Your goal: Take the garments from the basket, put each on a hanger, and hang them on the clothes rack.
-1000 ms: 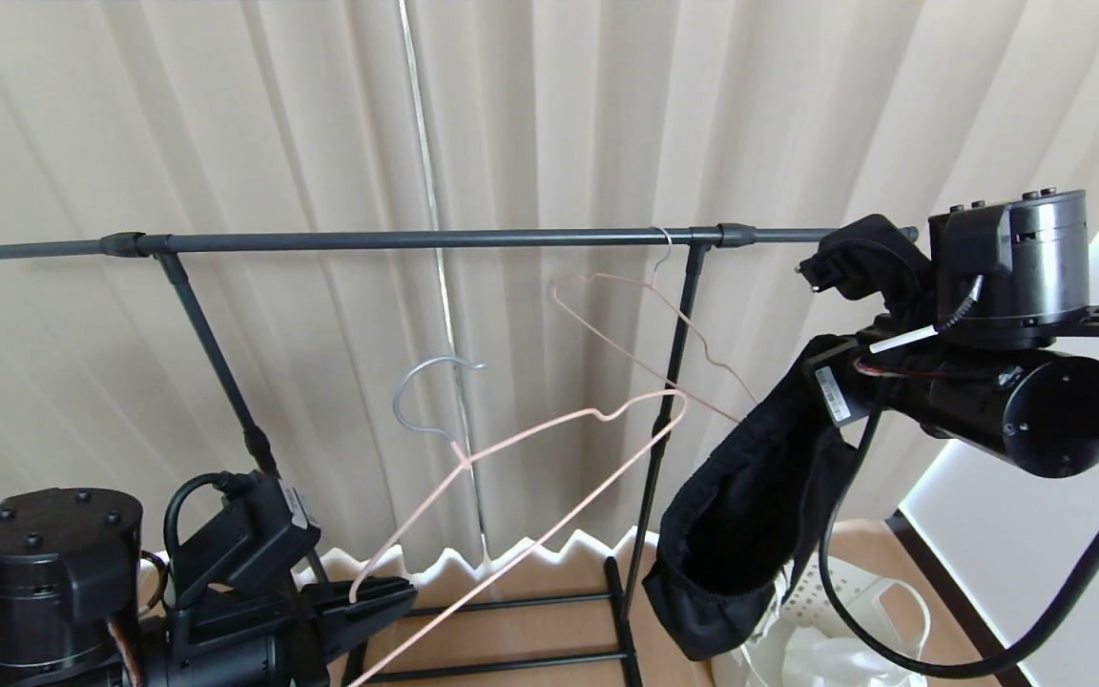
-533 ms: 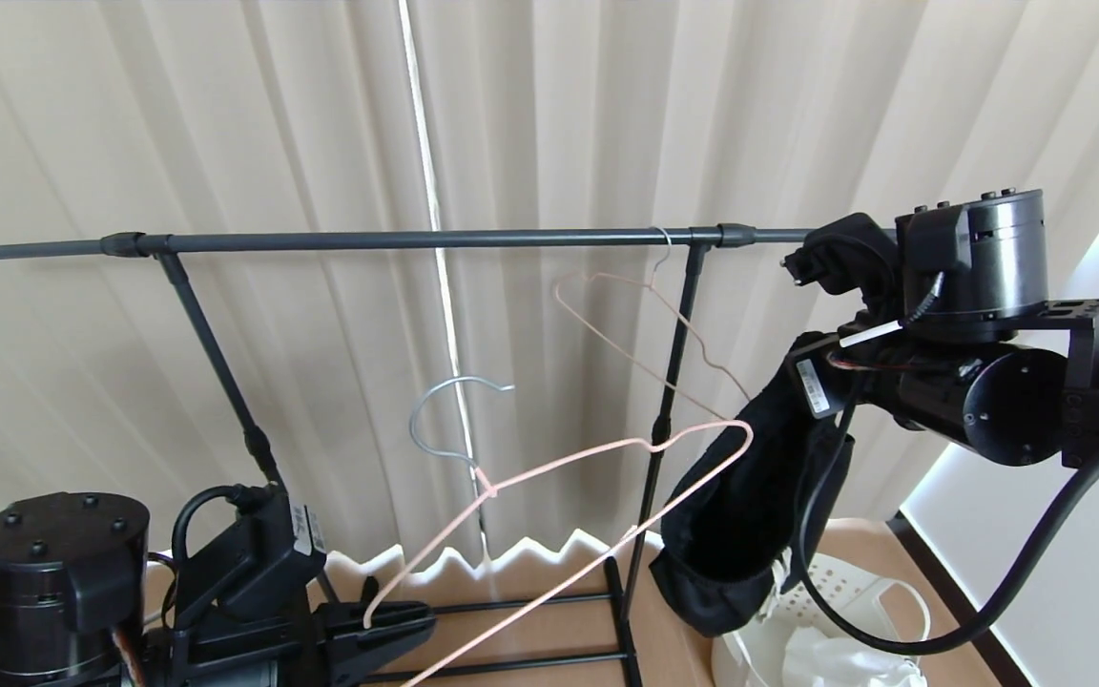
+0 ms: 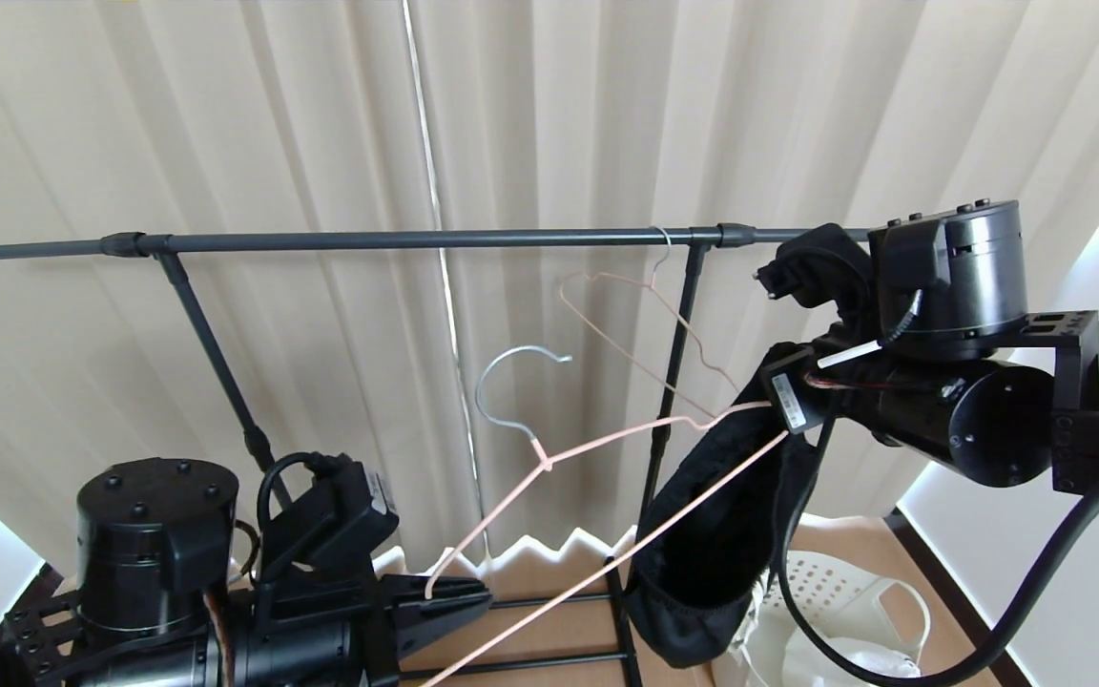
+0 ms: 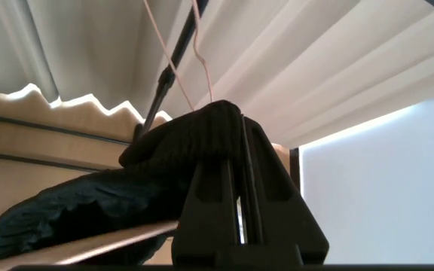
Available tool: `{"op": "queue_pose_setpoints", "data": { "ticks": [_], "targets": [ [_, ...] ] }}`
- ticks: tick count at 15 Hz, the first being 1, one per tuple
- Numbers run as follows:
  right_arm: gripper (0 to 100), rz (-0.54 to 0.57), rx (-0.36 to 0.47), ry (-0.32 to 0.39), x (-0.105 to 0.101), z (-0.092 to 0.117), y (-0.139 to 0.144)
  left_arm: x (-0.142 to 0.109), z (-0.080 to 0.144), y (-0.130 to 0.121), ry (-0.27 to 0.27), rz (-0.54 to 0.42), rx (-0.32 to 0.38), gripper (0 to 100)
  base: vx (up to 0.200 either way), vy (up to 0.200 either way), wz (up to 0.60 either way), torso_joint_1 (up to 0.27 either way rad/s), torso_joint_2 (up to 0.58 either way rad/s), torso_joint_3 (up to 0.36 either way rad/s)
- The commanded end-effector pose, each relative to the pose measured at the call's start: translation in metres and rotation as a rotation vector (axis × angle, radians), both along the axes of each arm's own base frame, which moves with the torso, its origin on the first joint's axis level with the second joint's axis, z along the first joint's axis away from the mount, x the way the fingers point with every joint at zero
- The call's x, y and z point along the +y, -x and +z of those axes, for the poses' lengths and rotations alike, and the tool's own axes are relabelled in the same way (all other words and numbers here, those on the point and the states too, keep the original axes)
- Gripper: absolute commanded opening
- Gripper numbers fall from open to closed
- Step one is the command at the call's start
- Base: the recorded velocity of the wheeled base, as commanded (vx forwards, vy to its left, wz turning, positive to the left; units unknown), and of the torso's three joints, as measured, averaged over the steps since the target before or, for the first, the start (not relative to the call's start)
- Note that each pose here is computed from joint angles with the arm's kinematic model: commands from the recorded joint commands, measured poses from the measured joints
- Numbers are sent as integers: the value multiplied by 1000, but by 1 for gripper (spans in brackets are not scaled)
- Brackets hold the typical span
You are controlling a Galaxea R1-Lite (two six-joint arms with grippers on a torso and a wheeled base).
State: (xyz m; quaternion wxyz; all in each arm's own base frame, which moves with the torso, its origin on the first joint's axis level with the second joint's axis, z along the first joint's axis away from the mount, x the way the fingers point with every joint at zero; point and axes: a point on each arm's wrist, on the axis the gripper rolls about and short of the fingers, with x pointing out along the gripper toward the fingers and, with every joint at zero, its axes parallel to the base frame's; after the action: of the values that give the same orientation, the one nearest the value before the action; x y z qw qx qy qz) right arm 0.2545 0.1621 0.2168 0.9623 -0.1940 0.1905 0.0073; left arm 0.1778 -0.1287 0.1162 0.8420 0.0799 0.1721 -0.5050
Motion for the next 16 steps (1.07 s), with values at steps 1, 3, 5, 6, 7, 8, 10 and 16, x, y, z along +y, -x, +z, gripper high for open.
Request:
{"op": "queue_pose_setpoints", "data": {
  "ticks": [1,3,5,6,7,8,10,16],
  "targets": [
    [0,18,2,2,5,-1,3,-11,-5,-10,-9,39,4,0,0,0,0,0,0,0],
    [0,25,2,-11,9,-2,4,-20,-4,-14,16,112,-10,0,0,0,0,0,0,0],
    [0,24,-1,-5,12,-2,7,-25,-6,-18,30,148,-25,0,0,0,0,0,0,0],
    [0,20,-6,0,16,-2,10,-26,-7,-18,28,157,-30,0,0,0,0,0,0,0],
    [0,24,-6,5,20,-4,14,-28,-7,-17,27,149,-31,0,0,0,0,0,0,0],
    [0,41,-8,10,26,-5,19,-30,-7,-16,28,142,-35,0,0,0,0,0,0,0],
    [0,68,-16,-6,34,-3,29,-32,-6,-16,27,134,-39,0,0,0,0,0,0,0],
    [0,138,-38,-57,53,4,53,-34,-8,-16,23,129,-37,0,0,0,0,0,0,0]
  ]
}}
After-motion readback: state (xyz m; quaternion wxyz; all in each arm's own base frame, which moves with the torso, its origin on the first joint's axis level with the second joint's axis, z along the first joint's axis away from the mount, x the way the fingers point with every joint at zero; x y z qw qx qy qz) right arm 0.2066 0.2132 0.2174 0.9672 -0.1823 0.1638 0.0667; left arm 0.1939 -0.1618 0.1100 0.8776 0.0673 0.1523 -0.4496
